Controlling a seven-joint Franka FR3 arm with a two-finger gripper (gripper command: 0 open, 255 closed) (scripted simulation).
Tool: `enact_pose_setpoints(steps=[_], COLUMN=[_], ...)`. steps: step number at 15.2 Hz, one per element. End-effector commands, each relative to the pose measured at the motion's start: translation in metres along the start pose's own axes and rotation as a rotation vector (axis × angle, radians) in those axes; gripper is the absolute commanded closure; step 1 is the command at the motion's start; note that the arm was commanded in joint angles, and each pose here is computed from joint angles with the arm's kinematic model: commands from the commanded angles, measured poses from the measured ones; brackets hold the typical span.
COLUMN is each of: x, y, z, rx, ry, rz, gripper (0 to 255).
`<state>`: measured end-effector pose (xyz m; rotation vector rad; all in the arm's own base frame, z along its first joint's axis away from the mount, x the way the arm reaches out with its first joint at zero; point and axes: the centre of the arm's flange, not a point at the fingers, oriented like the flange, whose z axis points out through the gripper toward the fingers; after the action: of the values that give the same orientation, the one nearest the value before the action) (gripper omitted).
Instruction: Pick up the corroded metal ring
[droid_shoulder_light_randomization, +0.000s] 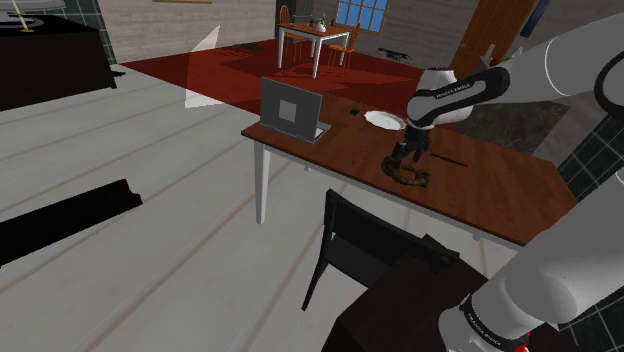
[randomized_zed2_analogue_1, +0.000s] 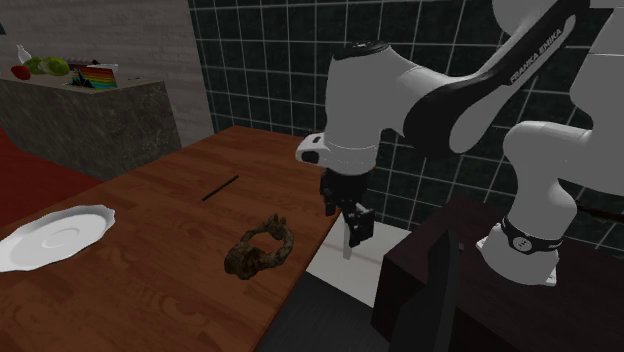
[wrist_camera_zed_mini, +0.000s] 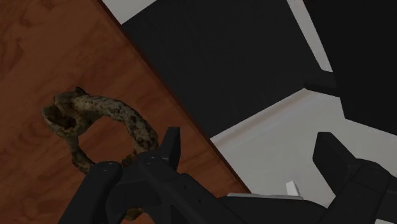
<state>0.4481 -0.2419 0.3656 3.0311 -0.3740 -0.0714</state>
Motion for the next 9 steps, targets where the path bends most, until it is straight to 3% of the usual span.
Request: enact_pose_setpoints(steps=[1,9], x=[0.017,0.076], y=[0.014,0.073], z=[0.015,0.079], rx=[-0.004,-0.016], ry=[0.0,-0.003], rz=[0.008,0.041], gripper=[0,0])
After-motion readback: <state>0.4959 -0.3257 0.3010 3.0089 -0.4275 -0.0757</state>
